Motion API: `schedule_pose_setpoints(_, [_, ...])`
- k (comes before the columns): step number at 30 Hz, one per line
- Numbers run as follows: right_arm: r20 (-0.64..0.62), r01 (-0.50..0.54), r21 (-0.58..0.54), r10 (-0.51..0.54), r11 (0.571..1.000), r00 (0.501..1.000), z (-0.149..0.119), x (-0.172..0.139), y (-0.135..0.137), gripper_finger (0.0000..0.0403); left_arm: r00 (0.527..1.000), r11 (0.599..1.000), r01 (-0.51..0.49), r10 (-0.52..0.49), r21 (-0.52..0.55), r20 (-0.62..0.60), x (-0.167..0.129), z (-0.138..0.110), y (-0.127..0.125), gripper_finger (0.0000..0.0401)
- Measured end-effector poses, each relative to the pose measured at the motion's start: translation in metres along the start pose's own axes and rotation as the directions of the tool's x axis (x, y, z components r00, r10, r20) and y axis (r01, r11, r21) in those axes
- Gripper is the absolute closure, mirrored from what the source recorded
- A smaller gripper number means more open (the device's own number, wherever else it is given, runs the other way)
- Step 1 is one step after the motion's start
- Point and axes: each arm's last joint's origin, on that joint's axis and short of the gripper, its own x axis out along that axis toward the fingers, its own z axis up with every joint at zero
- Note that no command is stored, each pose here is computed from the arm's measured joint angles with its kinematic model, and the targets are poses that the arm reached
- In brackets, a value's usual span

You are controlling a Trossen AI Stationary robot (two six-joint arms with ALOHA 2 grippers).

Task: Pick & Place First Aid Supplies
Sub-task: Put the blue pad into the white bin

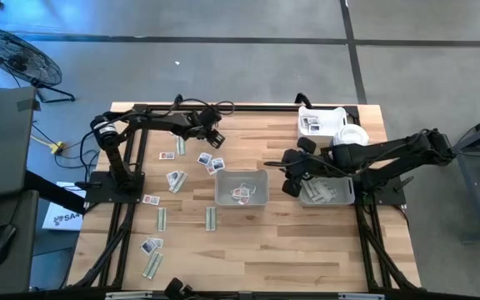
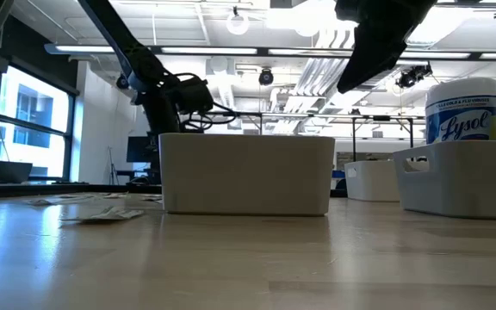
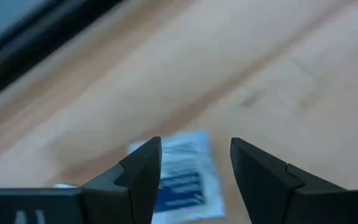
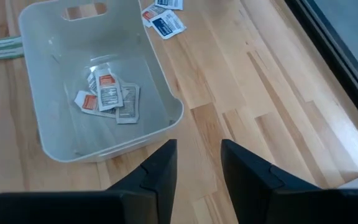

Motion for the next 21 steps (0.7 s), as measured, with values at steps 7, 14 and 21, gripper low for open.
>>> schedule_pose_setpoints(7, [0.002, -0.006, 0.003, 0.006, 1.000, 1.000, 0.000, 0.000, 0.000, 0.0284, 0.999, 0.999, 0.023, -0.022, -0.027, 0.024, 0.004, 0.001, -0.004, 0.0213])
schedule_pose_setpoints(14, [-0.002, -0.017, 0.003, 0.017, 1.000, 1.000, 0.000, 0.000, 0.001, 0.0285, 1.000, 0.998, -0.017, 0.017, -0.055, 0.003, 0.019, -0.004, -0.007, 0.0213])
schedule_pose_setpoints(21, [-0.003, -0.021, 0.003, 0.021, 1.000, 1.000, 0.000, 0.000, 0.001, 0.0286, 1.000, 0.998, -0.014, 0.013, -0.062, -0.007, 0.021, -0.006, -0.008, 0.0255])
